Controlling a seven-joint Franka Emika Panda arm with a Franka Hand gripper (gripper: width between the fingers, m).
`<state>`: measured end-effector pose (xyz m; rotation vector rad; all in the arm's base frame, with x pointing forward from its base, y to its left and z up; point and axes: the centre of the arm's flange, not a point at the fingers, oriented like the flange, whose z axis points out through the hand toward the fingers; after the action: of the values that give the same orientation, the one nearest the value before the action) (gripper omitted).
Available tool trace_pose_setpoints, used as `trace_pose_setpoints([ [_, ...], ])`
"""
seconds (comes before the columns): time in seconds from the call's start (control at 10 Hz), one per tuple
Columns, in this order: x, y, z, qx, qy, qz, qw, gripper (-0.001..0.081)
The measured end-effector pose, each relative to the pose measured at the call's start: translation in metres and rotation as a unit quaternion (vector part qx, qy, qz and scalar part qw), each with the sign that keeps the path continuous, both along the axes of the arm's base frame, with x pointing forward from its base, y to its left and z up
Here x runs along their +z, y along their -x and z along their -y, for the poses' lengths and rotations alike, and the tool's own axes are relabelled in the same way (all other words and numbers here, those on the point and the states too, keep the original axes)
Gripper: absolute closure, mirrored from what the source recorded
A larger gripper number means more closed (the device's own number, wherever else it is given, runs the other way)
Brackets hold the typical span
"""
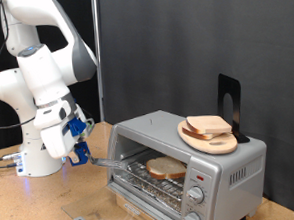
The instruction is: Make a piece of toast with the oven
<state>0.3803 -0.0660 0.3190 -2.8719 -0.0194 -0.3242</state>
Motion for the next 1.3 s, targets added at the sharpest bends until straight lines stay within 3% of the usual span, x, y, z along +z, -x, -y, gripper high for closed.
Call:
trace_pose_setpoints([
  [0.4, 0.050, 0.000, -0.003, 0.012, -0.079, 0.057, 0.9952, 0.0420],
  [0.7, 0.085, 0.008, -0.010, 0.009, -0.101, 0.079, 0.9917, 0.0420],
  [1.0, 0.082, 0.007, -0.018, 0.019, -0.107, 0.075, 0.9913, 0.0420],
  [1.3, 0.085, 0.003, -0.065, 0.041, -0.115, 0.069, 0.9901, 0.0420],
])
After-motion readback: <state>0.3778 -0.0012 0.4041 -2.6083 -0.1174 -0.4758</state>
